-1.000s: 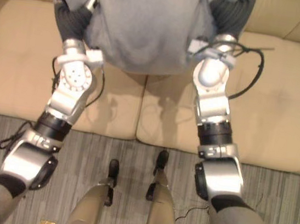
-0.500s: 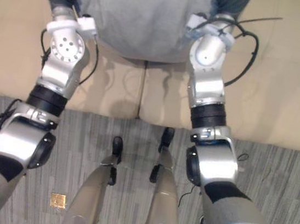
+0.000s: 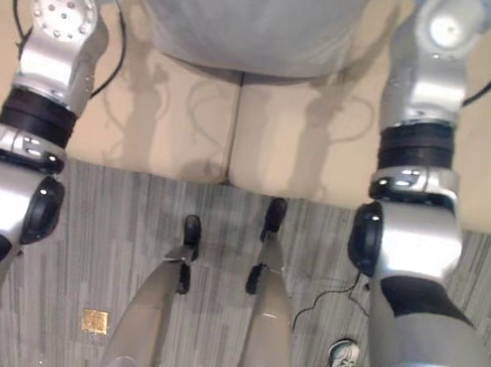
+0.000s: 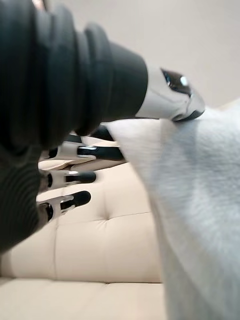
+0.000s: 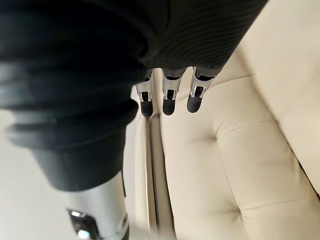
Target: Pick up cushions and gather them together orderly.
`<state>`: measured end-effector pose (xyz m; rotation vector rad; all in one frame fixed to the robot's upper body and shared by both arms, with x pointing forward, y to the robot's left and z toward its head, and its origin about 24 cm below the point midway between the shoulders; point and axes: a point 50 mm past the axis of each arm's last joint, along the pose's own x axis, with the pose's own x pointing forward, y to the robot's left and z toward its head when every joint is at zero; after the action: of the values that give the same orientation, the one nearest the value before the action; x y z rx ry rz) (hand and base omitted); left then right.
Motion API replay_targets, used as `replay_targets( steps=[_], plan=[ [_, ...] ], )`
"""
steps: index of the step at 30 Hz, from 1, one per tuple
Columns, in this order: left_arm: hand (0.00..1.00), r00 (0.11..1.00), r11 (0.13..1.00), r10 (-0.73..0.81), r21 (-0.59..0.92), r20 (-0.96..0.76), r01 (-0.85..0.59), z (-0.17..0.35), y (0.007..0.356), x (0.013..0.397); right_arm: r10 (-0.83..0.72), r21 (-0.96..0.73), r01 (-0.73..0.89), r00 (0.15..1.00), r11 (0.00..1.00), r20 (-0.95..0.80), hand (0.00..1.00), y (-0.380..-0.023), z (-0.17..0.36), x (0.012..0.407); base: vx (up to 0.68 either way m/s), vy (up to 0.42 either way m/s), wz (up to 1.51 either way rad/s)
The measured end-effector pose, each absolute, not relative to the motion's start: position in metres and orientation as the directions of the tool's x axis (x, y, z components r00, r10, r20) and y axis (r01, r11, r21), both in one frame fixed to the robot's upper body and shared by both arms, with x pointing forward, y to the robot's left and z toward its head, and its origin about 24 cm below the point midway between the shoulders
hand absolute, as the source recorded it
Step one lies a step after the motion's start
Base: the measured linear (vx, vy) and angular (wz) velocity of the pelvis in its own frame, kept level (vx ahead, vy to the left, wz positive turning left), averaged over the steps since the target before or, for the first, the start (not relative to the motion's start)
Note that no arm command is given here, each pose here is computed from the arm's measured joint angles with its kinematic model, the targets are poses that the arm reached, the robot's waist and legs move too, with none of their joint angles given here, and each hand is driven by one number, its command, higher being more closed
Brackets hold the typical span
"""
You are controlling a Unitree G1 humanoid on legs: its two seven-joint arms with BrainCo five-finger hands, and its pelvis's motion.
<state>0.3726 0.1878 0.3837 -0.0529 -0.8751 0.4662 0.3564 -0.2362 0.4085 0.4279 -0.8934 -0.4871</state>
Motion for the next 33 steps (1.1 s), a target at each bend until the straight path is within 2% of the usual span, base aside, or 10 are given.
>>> replay_targets(
  steps=[6, 11, 14, 15, 17, 19, 23, 26, 30, 33],
  plan=[
    [0.00, 0.532, 0.883, 0.468, -0.363, 0.705, -0.296, 0.394, 0.206, 0.363, -0.562, 0.631, 0.116, 0.594, 0.767, 0.576, 0.00, -0.247, 0.392, 0.360, -0.01, -0.019, -0.09],
    [0.00, 0.498, 0.904, 0.427, -0.350, 0.754, -0.245, 0.354, 0.213, 0.344, -0.527, 0.561, 0.166, 0.623, 0.811, 0.578, 0.00, -0.263, 0.325, 0.356, 0.01, -0.036, 0.01],
    [0.00, 0.645, 0.914, 0.399, -0.344, 0.652, -0.217, 0.261, 0.202, 0.338, -0.525, 0.537, 0.227, 0.686, 0.813, 0.504, 0.00, -0.274, 0.236, 0.334, 0.06, -0.038, -0.06],
    [0.00, 0.649, 0.914, 0.397, -0.344, 0.649, -0.215, 0.259, 0.201, 0.338, -0.523, 0.534, 0.228, 0.688, 0.814, 0.504, 0.00, -0.274, 0.234, 0.334, 0.09, -0.017, -0.11],
    [0.00, 0.829, 0.921, 0.331, -0.347, 0.451, -0.179, 0.166, 0.174, 0.325, -0.497, 0.459, 0.303, 0.775, 0.835, 0.392, 0.00, -0.265, 0.158, 0.310, 0.10, 0.006, -0.09],
    [0.00, 0.911, 0.931, 0.269, -0.328, 0.312, -0.162, 0.114, 0.159, 0.308, -0.472, 0.398, 0.344, 0.832, 0.851, 0.291, 0.00, -0.256, 0.111, 0.290, 0.11, 0.002, -0.05],
    [0.00, 0.985, 0.959, 0.165, -0.241, 0.039, -0.151, 0.028, 0.155, 0.268, -0.436, 0.243, 0.416, 0.899, 0.877, 0.037, 0.00, -0.240, 0.025, 0.240, 0.09, -0.006, -0.07],
    [0.00, 0.971, 0.970, 0.152, -0.160, -0.185, -0.183, -0.026, 0.162, 0.241, -0.428, 0.155, 0.449, 0.891, 0.880, -0.150, 0.00, -0.237, -0.020, 0.211, 0.06, 0.007, -0.01],
    [0.00, 0.822, 0.973, 0.171, -0.036, -0.543, -0.227, -0.103, 0.178, 0.184, -0.416, 0.050, 0.488, 0.791, 0.872, -0.448, 0.00, -0.230, -0.084, 0.165, 0.02, 0.011, -0.02],
    [0.00, 0.712, 0.970, 0.197, 0.030, -0.674, -0.240, -0.129, 0.185, 0.150, -0.400, 0.022, 0.506, 0.707, 0.862, -0.583, 0.00, -0.224, -0.111, 0.140, 0.04, 0.030, -0.07]
  ],
)
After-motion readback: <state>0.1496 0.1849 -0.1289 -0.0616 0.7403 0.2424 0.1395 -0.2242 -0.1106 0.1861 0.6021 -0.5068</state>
